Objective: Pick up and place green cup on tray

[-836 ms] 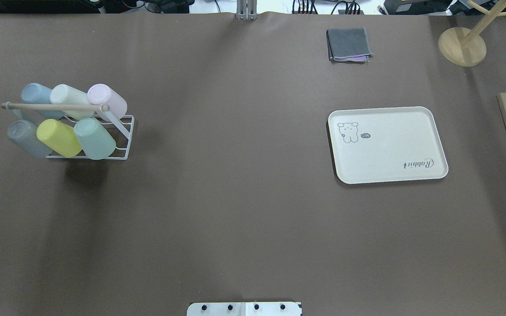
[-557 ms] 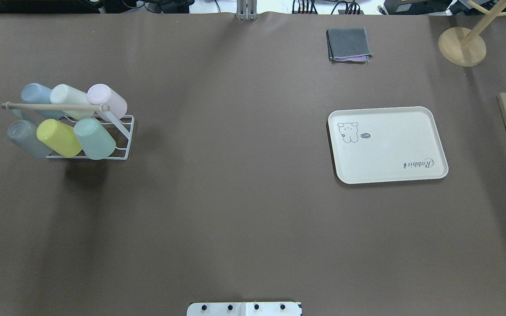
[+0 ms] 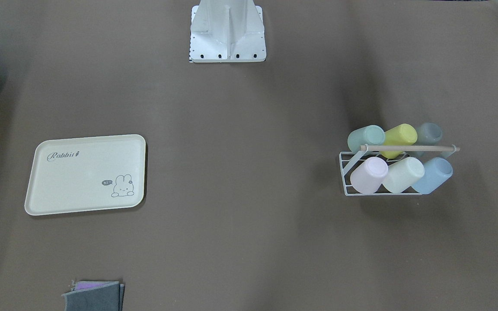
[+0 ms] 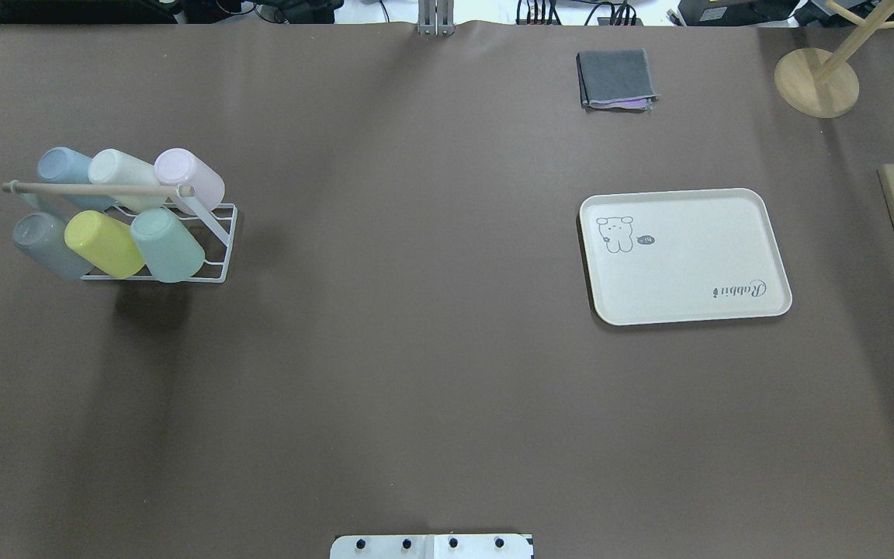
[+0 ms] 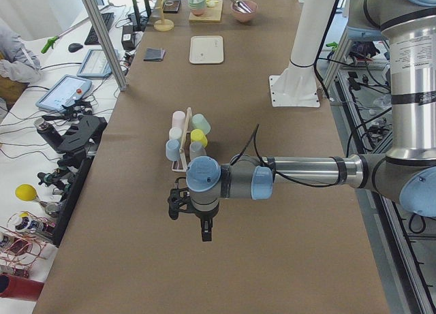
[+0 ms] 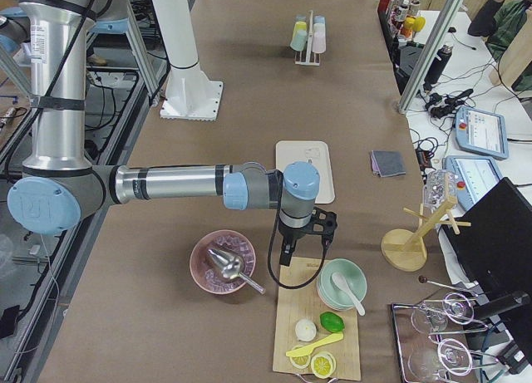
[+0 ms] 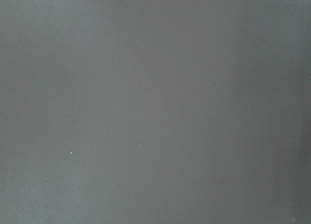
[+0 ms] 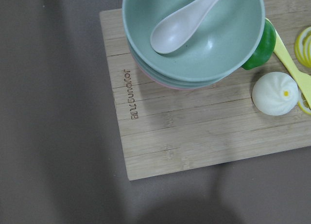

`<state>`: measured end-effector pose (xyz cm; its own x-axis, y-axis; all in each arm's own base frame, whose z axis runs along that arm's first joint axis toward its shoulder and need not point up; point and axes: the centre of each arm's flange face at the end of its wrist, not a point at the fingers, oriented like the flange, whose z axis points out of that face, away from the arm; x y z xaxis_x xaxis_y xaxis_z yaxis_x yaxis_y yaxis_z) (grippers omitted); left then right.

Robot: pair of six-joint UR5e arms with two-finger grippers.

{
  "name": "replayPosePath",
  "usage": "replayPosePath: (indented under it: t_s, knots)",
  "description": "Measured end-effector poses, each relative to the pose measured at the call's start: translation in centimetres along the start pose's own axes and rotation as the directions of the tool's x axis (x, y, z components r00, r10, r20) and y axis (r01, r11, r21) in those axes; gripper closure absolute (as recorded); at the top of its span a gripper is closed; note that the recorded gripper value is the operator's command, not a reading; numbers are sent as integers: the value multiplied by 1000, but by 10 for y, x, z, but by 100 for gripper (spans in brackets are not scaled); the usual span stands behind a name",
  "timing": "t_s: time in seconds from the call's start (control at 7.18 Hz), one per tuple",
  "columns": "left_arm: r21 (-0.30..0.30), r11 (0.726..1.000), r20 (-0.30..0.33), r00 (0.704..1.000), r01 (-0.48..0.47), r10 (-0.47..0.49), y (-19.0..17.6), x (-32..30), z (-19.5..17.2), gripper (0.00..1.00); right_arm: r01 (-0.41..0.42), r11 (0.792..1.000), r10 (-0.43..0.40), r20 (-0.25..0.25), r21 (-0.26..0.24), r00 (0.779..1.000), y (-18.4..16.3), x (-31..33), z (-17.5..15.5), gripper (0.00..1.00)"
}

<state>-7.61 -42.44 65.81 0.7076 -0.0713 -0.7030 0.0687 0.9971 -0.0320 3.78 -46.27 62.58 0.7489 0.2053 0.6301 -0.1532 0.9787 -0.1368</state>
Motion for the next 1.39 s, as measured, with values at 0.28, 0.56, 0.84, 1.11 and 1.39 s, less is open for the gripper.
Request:
replayPosePath:
  t_s: [0.28,0.56,0.84,1.11,1.39]
  knots:
    - [-3,1000,1,1000,3,-3,0,-1,2,2,0,1000,0,0,0,1000,0,0,0,0]
    - [-5,1000,2,1000,4,-4,1,-2,2,2,-4,1000,4,-3,-3,1000,0,1,2,0]
    - [-2,1000,1,1000,2,-2,0,0,0,2,-4,1000,4,-5,-4,1000,-1,2,3,0]
    - [-2,1000,0,1000,2,-2,1,0,0,2,-5,1000,5,-6,-5,1000,-1,2,3,0]
    - [-7,1000,11,1000,5,-4,0,-1,1,2,1,1000,-1,-3,-4,1000,-1,-1,2,0]
